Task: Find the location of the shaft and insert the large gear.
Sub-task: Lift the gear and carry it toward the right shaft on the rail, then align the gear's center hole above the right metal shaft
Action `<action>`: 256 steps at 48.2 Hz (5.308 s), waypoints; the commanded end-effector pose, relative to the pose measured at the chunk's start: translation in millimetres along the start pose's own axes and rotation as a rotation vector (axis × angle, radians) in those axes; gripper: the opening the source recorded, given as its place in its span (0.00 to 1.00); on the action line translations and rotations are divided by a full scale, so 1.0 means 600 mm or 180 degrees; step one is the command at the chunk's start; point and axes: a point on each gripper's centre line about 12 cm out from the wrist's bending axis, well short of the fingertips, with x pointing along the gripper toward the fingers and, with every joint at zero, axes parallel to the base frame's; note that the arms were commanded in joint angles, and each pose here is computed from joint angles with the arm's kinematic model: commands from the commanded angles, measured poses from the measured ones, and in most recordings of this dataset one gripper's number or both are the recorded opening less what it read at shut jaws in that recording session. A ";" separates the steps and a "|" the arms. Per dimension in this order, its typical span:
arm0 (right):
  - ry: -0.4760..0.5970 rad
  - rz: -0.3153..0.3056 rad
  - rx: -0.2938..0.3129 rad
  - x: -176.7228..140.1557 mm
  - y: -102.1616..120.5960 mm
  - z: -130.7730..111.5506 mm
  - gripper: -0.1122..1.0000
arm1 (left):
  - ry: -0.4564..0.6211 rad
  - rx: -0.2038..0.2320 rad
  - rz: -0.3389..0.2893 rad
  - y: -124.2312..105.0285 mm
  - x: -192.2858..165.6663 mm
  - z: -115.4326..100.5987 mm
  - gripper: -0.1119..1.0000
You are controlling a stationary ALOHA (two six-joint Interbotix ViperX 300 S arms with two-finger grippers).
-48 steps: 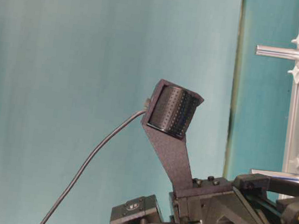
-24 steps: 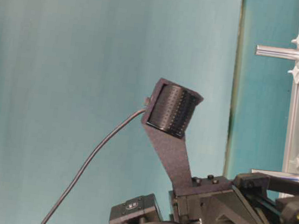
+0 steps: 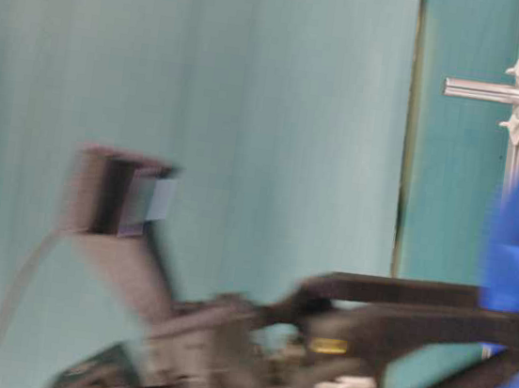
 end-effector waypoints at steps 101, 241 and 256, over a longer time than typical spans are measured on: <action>-0.0260 -0.0071 0.0134 -0.023 -0.010 -0.002 0.19 | 0.0031 0.0550 0.0540 0.192 0.093 0.165 0.76; -0.0294 -0.0068 0.0129 -0.028 -0.010 -0.006 0.19 | 0.0571 0.0598 0.0557 0.232 0.069 0.170 0.85; -0.0289 -0.0067 0.0134 -0.028 -0.010 -0.006 0.19 | 0.0414 0.0610 0.0572 0.228 0.059 0.202 0.85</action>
